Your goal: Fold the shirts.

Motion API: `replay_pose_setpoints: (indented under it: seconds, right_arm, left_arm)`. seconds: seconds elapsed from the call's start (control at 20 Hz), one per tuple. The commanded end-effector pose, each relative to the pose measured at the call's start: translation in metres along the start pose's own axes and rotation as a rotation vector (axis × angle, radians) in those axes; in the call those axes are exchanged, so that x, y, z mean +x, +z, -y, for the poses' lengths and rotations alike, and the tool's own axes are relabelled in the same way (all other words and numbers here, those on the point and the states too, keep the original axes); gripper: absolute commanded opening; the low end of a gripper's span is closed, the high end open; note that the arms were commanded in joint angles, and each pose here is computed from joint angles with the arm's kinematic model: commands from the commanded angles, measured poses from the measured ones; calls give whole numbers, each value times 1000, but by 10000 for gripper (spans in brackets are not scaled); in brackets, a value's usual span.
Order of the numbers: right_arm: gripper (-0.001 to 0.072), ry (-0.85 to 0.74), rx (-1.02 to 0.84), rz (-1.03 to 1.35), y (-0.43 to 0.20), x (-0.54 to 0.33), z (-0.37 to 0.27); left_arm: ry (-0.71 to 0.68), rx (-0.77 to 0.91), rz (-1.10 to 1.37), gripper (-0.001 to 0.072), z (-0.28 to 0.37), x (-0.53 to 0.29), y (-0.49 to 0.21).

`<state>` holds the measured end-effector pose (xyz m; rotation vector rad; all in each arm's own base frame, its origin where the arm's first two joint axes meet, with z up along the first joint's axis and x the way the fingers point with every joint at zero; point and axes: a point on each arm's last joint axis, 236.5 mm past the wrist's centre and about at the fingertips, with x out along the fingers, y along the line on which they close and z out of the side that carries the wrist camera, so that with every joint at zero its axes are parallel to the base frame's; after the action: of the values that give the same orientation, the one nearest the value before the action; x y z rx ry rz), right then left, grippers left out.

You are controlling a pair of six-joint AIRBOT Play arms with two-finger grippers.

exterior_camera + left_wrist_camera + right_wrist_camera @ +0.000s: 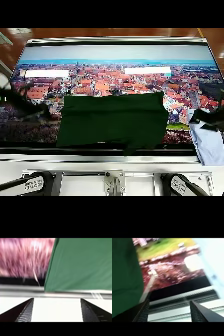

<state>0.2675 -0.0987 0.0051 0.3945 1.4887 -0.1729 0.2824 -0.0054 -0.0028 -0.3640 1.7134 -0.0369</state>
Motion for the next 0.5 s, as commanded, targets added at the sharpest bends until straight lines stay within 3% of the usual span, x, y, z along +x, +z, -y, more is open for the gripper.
replay_pose_setpoints:
  seconds: [0.0, 0.3, 0.45]
  right_arm:
    - [636, 230, 24, -14, -37, 21, -30]
    - [636, 271, 28, -59, -52, 34, -37]
    - [635, 269, 28, -56, -51, 34, -37]
  left_arm:
    - [-70, -137, 28, 664, -25, 53, -46]
    - [-266, -164, 115, 661, -30, 87, -42]
    - [-276, -173, 77, 662, -29, 105, -40]
